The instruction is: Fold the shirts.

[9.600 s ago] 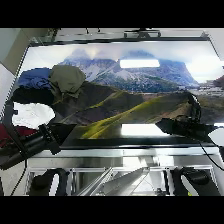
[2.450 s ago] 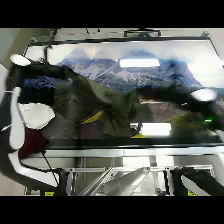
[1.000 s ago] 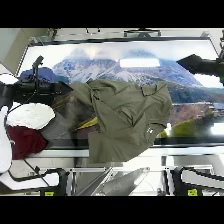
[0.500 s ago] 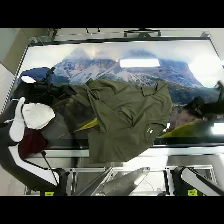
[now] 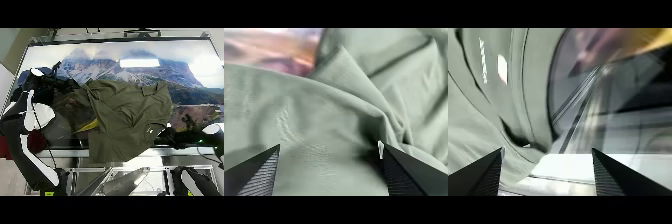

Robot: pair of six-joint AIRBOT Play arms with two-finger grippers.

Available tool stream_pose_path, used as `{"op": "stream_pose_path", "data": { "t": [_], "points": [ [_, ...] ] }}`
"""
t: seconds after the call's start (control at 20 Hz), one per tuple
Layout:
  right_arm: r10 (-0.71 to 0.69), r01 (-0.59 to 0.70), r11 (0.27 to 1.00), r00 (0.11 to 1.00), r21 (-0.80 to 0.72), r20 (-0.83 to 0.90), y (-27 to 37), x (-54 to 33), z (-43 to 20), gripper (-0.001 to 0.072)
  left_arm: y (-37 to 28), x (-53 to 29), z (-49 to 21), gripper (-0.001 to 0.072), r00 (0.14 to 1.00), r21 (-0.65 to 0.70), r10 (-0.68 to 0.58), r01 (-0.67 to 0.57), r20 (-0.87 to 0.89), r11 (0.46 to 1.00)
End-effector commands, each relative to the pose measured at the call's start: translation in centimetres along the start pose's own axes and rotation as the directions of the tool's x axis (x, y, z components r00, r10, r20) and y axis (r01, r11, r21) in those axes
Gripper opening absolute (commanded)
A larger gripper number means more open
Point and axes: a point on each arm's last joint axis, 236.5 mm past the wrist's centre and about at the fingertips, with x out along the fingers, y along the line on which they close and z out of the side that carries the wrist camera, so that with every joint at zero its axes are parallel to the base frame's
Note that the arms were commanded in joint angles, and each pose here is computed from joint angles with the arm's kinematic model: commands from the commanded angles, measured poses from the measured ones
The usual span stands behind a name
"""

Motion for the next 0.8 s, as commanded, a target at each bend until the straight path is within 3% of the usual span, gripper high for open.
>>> {"op": "stream_pose_path", "data": {
  "t": [0.0, 0.05, 0.35, 0.4, 0.45, 0.55, 0.6, 0.7, 0.75],
  "points": [
    [0.026, -0.026, 1.0, 1.0, -0.015, -0.004, 1.1, 3.2, -1.4, 0.0551, 2.2, -1.7, 0.9, 0.0711, 0.999, -0.041, 0.045, -0.044, 0.026, 0.998],
    [0.03, -0.03, 0.999, 1.0, -0.027, -0.007, 1.6, 3.9, -1.5, 0.0463, 2.7, -1.7, 0.7, 0.071, 0.999, -0.053, 0.047, -0.045, 0.025, 0.998],
    [0.11, -0.115, 0.992, 0.987, -0.045, -0.114, 4.3, 7.3, -3.7, 0.0459, 3.7, 2.3, -1.2, 0.0711, 0.998, -0.103, 0.063, -0.061, 0.013, 0.993],
    [0.145, -0.151, 0.987, 0.983, -0.049, -0.117, 5.0, 7.4, -3.6, 0.0332, 3.5, 2.9, -1.1, 0.071, 0.997, -0.098, 0.07, -0.067, 0.022, 0.993],
    [0.177, -0.184, 0.981, 0.978, -0.058, -0.112, 5.7, 7.5, -3.4, 0.011, 3.1, 3.5, -0.9, 0.071, 0.997, -0.087, 0.075, -0.072, 0.027, 0.994],
    [0.2, -0.206, 0.976, 0.976, -0.066, -0.083, 6.4, 7.3, -2.6, 0.0028, 2.1, 4.5, -0.6, 0.071, 0.996, -0.045, 0.078, -0.076, 0.032, 0.996],
    [0.196, -0.201, 0.975, 0.979, -0.091, -0.062, 6.5, 7.1, -1.8, 0.0028, 1.5, 4.9, -0.7, 0.0708, 0.997, -0.033, 0.076, -0.075, 0.028, 0.997],
    [0.172, -0.168, 0.977, 0.985, -0.133, 0.012, 6.2, 6.0, 1.1, 0.0027, 0.7, 5.4, -1.1, 0.0612, 0.998, -0.011, 0.067, -0.067, 0.007, 0.998],
    [0.156, -0.146, 0.977, 0.986, -0.153, 0.057, 5.9, 5.0, 3.1, 0.0027, 0.4, 5.5, -1.4, 0.0615, 0.998, -0.008, 0.061, -0.061, -0.008, 0.998]
  ]
}}
